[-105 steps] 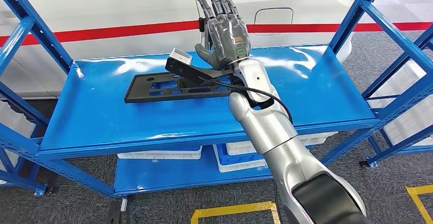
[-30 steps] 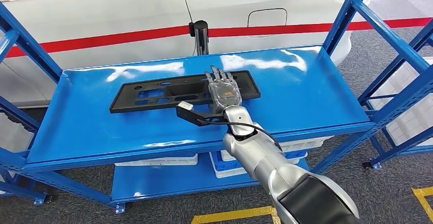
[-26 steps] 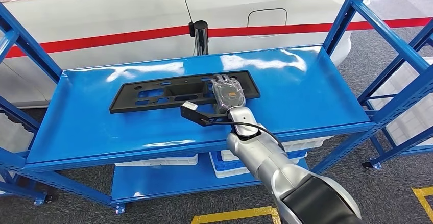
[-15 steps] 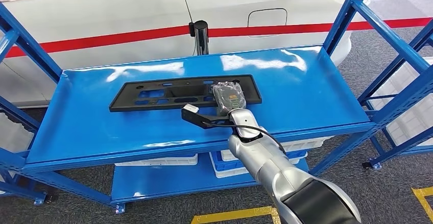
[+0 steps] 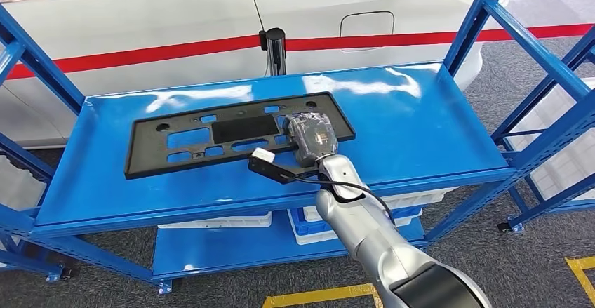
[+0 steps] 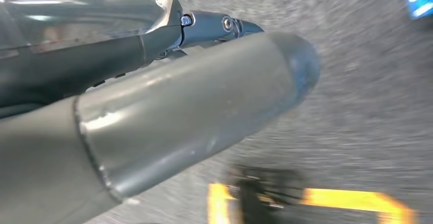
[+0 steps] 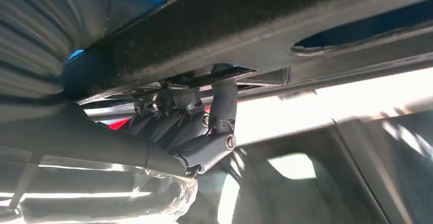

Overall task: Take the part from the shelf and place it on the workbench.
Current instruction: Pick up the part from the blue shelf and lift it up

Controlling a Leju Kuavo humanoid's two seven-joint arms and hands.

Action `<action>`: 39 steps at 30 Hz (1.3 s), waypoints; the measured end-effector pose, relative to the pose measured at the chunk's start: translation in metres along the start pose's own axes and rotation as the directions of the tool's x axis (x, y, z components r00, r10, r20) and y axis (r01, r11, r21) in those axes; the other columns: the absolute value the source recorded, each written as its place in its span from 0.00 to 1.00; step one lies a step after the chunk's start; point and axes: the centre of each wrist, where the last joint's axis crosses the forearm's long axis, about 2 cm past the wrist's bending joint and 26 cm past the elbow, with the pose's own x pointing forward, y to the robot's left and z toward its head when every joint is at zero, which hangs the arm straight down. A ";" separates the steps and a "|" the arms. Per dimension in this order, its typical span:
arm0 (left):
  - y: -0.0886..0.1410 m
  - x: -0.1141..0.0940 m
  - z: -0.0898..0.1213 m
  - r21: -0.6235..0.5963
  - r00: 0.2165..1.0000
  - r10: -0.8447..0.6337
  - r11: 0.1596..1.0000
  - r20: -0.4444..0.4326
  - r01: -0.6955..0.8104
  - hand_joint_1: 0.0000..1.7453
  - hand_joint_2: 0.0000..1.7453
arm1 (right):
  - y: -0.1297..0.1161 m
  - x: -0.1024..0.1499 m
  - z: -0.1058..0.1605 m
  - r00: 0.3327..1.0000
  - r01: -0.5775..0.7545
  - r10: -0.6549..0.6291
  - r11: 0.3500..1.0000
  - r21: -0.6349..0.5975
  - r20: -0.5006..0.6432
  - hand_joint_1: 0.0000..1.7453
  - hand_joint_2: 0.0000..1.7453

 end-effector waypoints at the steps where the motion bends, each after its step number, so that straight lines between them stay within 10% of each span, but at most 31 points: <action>1: 0.001 0.001 -0.001 0.007 0.999 0.034 0.999 0.017 -0.034 0.00 0.00 | -0.004 0.003 -0.002 0.999 0.026 -0.025 0.999 -0.033 0.023 1.00 1.00; 11: 0.004 -0.003 -0.001 0.025 0.982 0.172 0.984 0.075 -0.174 0.00 0.00 | -0.052 0.029 -0.018 0.969 0.210 -0.162 0.940 -0.271 0.187 1.00 1.00; 15: 0.004 -0.007 0.000 0.013 0.977 0.188 0.982 0.101 -0.190 0.00 1.00 | -0.095 0.051 -0.028 0.939 0.292 -0.187 0.875 -0.386 0.287 1.00 1.00; 25: 0.006 -0.014 0.002 0.038 0.982 0.189 0.981 0.026 -0.190 0.00 1.00 | -0.145 0.078 -0.033 0.857 0.428 -0.181 0.771 -0.471 0.483 1.00 1.00; 39: 0.007 -0.020 0.003 0.043 0.953 0.281 0.960 -0.110 -0.278 0.00 1.00 | -0.146 0.074 -0.034 0.813 0.516 -0.229 0.709 -0.481 0.535 1.00 1.00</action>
